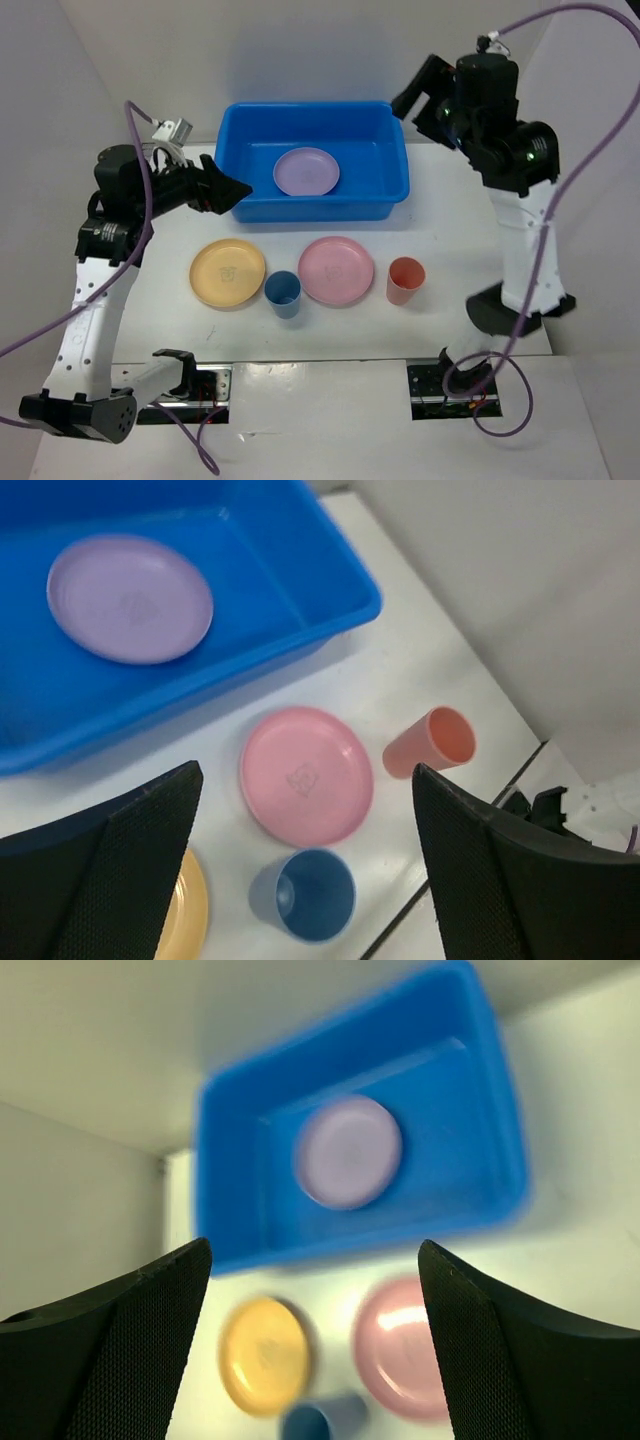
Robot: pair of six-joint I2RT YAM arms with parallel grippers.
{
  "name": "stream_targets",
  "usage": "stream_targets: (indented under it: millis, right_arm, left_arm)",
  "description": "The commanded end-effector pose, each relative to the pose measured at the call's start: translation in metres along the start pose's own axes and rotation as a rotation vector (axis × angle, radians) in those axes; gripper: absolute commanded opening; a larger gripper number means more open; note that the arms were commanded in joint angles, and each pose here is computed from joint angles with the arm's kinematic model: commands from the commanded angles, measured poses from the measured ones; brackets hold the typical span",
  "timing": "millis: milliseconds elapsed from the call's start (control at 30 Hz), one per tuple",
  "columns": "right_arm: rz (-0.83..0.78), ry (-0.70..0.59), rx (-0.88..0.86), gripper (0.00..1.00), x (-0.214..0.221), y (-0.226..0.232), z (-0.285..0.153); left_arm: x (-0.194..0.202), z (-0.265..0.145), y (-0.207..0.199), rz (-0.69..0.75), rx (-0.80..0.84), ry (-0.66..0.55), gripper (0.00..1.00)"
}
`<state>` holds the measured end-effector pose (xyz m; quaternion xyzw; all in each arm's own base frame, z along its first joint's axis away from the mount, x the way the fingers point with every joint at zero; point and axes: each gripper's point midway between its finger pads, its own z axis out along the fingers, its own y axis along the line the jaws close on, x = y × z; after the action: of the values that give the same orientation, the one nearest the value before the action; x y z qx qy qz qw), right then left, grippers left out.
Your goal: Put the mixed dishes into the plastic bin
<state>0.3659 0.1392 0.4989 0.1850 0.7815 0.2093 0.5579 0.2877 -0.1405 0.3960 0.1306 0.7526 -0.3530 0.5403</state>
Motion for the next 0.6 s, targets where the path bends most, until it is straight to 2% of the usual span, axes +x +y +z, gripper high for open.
stream_targets:
  millis: [0,33,67,100,133,167,267,333,367,400,467,500,533,567]
  right_arm:
    - [-0.039,0.048,0.184,0.88,0.018,-0.064,-0.032]
    - [-0.051,0.099,0.217,0.88,0.037,-0.080,-0.031]
    - [-0.028,0.061,0.153,0.88,0.030,-0.076,-0.058]
    - [-0.025,0.069,0.134,0.88,0.036,-0.078,-0.063]
    - [-0.042,0.137,0.162,0.88,0.064,-0.092,-0.054]
    - [-0.034,0.128,0.133,0.88,0.068,-0.095,-0.066]
    - [-0.037,0.240,0.135,0.88,0.118,-0.120,-0.043]
    - [-0.035,0.327,0.105,0.90,0.150,-0.128,-0.035]
    - [-0.038,0.321,0.076,0.90,0.152,-0.124,-0.029]
    - [-0.043,0.353,0.053,0.90,0.163,-0.124,-0.025]
    - [-0.071,0.331,0.014,0.90,0.159,-0.118,-0.020]
    - [-0.084,0.329,0.010,0.90,0.159,-0.118,-0.017]
    - [-0.091,0.326,0.016,0.90,0.156,-0.121,-0.011]
    - [-0.115,0.311,0.012,0.90,0.153,-0.123,-0.006]
  left_arm:
    - [0.030,0.003,0.029,-0.122,-0.080,0.054,0.91]
    - [0.051,0.003,0.043,-0.206,-0.116,0.084,0.85]
    - [0.058,0.005,0.050,-0.242,-0.131,0.086,0.80]
    - [0.062,0.003,0.060,-0.278,-0.159,0.075,0.72]
    - [0.066,0.000,0.064,-0.327,-0.175,0.064,0.58]
    - [0.070,0.000,0.075,-0.354,-0.211,0.054,0.29]
    - [0.079,-0.013,0.107,-0.420,-0.321,0.023,0.02]
    - [0.086,-0.023,0.123,-0.459,-0.407,0.024,0.00]
    - [0.096,-0.031,0.142,-0.487,-0.481,0.034,0.03]
    - [0.099,-0.035,0.149,-0.489,-0.507,0.033,0.11]
    - [0.123,-0.041,0.171,-0.569,-0.579,0.041,0.14]
    - [0.131,-0.043,0.177,-0.593,-0.605,0.038,0.21]
    - [0.139,-0.042,0.183,-0.614,-0.627,0.044,0.32]
    - [0.148,-0.042,0.188,-0.639,-0.649,0.059,0.35]
